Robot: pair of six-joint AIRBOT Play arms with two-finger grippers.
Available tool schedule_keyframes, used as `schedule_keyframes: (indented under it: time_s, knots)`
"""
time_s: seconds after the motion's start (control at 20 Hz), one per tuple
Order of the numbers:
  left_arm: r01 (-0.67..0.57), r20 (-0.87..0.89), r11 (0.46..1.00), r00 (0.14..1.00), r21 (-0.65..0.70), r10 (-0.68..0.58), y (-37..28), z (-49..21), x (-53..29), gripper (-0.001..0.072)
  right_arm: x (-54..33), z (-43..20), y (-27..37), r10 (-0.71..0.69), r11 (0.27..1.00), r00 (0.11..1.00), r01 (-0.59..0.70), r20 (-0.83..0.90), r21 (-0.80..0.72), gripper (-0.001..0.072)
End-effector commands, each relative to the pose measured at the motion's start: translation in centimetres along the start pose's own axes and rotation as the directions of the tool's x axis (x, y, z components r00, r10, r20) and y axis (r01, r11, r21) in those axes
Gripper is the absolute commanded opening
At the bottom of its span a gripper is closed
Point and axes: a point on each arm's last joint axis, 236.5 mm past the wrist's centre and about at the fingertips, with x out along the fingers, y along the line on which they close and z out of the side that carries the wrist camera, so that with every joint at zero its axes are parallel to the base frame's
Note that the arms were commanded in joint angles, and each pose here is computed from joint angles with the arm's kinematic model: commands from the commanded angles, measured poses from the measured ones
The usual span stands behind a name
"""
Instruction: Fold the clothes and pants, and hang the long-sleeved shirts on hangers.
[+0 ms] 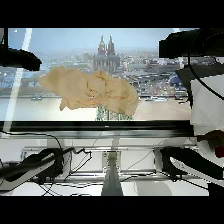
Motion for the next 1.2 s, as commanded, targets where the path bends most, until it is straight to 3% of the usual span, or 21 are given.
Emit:
schedule_keyframes:
  time_s: [0.0,0.5,0.65,0.8,1.0,1.15]
  knots:
    - [-0.001,0.001,1.0,1.0,0.0,0.001,0.0,0.0,0.0,0.0016,0.0,0.0,0.0,0.001,1.0,1.0,-0.001,-0.001,0.0,0.0013]
    - [-0.001,0.001,1.0,1.0,0.0,0.001,0.0,0.0,0.0,0.0016,0.0,0.0,0.0,0.001,1.0,1.0,-0.001,0.0,0.0,0.0013]
    - [-0.001,0.001,1.0,1.0,0.0,0.001,0.0,0.0,0.0,0.0016,-0.2,2.2,0.0,0.0,1.0,0.996,-0.001,0.094,0.002,0.0013]
    - [-0.001,0.001,1.0,1.0,0.0,0.001,0.0,0.0,0.0,0.0016,-0.2,2.3,-2.7,-0.099,0.993,0.991,0.104,0.094,-0.059,0.0014]
    - [0.003,0.003,1.0,1.0,-0.003,-0.003,-0.1,0.1,0.0,0.0016,1.9,-0.7,-9.7,-0.241,0.97,0.97,0.239,-0.045,-0.03,0.0013]
    - [0.075,0.044,0.996,0.996,-0.04,-0.073,-1.7,1.0,-0.1,0.0016,7.2,-7.6,-12.9,-0.191,0.982,0.943,0.185,-0.271,-0.051,0.0012]
